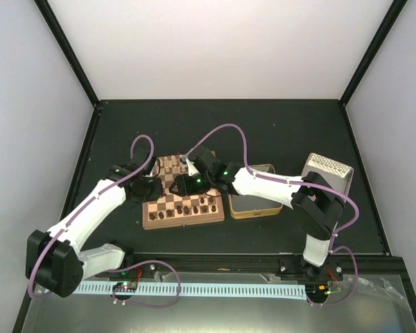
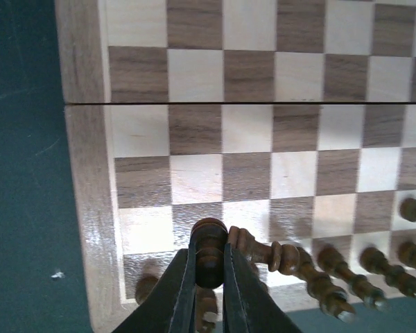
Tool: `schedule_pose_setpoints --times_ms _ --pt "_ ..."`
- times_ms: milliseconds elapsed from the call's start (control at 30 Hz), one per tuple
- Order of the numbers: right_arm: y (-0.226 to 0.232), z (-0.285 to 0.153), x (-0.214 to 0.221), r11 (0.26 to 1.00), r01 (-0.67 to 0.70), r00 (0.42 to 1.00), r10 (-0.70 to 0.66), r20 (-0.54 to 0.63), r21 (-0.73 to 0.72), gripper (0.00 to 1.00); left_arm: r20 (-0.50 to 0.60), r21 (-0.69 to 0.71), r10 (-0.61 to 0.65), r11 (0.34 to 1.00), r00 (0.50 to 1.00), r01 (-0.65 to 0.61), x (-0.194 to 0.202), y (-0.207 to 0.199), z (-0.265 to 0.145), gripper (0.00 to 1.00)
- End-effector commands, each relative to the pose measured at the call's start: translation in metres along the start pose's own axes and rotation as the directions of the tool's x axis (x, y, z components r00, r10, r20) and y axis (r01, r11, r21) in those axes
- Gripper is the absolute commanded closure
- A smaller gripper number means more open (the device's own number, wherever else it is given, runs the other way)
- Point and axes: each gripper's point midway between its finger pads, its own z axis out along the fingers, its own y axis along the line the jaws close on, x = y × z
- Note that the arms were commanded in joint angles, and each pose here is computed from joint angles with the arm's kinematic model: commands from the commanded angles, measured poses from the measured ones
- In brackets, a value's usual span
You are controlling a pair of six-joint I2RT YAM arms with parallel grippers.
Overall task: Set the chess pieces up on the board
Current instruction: Pick up the chess piece from the chessboard.
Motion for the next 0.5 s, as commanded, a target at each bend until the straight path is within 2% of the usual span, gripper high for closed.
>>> schedule_pose_setpoints --times_ms 0,467 --pt "0.025 -0.003 -0.005 0.991 -0.008 1.000 0.010 0.018 -0.137 0.50 0.004 0.091 0.006 0.996 1.000 -0.007 -0.005 -0.017 -0.022 0.99" --pt "0.022 0.013 0.006 0.977 -0.075 0.997 0.069 -0.035 -0.201 0.53 -0.005 0.154 0.006 0.988 1.000 -0.005 -0.006 -0.030 -0.032 0.98"
